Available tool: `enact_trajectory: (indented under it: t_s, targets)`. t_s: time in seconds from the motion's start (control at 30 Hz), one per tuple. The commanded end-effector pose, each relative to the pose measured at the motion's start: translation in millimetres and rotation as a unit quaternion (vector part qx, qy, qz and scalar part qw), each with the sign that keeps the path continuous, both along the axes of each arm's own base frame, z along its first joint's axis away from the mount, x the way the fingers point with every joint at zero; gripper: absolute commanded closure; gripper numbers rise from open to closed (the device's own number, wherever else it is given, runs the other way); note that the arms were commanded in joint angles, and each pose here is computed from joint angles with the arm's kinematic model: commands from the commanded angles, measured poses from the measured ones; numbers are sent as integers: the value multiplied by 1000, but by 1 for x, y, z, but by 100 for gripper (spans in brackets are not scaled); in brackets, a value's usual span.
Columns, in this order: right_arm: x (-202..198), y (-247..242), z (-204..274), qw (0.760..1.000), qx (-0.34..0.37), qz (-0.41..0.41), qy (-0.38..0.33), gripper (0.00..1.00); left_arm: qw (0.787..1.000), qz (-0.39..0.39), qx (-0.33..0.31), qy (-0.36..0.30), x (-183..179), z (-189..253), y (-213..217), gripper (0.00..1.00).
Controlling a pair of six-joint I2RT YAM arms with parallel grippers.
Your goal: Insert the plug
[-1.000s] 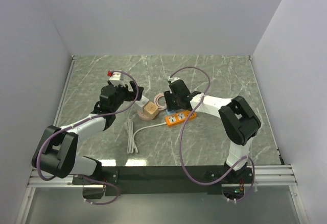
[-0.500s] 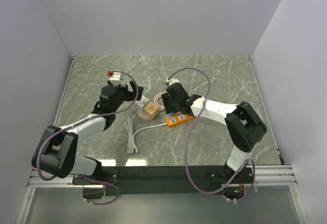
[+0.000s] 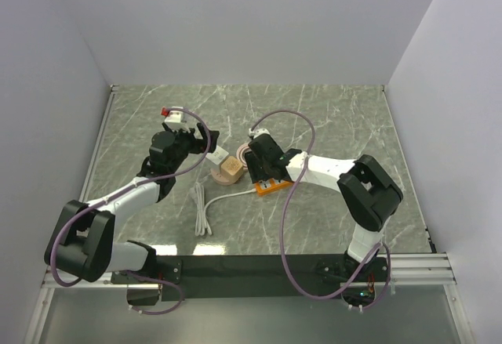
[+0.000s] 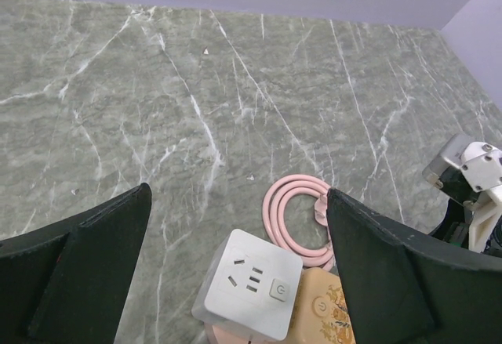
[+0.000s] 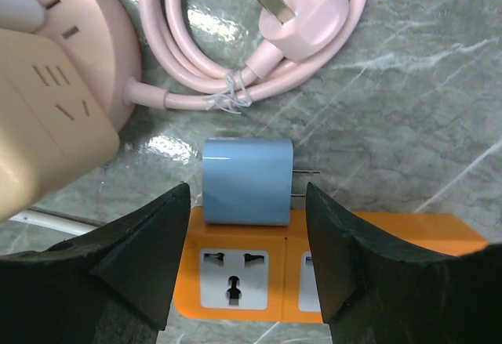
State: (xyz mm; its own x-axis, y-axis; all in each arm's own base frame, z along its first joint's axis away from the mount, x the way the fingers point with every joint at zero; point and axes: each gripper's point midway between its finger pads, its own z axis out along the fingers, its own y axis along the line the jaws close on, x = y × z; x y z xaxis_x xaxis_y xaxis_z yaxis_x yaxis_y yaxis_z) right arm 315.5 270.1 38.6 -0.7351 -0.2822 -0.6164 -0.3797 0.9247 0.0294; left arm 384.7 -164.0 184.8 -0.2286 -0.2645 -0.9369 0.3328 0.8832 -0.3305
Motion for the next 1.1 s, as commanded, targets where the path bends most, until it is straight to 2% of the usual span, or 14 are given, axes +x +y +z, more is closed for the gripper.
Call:
enact_trajectory:
  t_s: [0.0,0.17,0.3,0.33,0.43,0.57,0.8,1.03,1.07]
  targets:
    - [9,4,9,1000,0,-10,-18,32,1000,2,3,-20,-3,11,2,1]
    - [9,9,0,1000,-1,1,-10,34,1000,7,4,-20,-4,11,4,0]
    - [9,14,-2,1000,1,17,-5,44,1000,7,4,-22,-5,12,4,1]
    - [10,14,-2,1000,-1,17,-4,49,1000,7,4,-22,-4,12,4,1]
    - [13,19,8,1000,10,25,-12,55,999,3,2,-35,-9,17,5,1]
    - [17,30,47,996,63,53,-38,58,998,-9,-6,-64,-20,29,5,0]
    - [9,40,129,967,198,142,-70,62,992,-46,-3,-114,-40,46,-1,0]
    - [-9,35,134,936,290,197,-31,63,977,-118,2,-176,-71,60,-14,1]
    - [-16,34,133,925,312,216,-19,63,968,-138,6,-212,-81,72,-18,0]
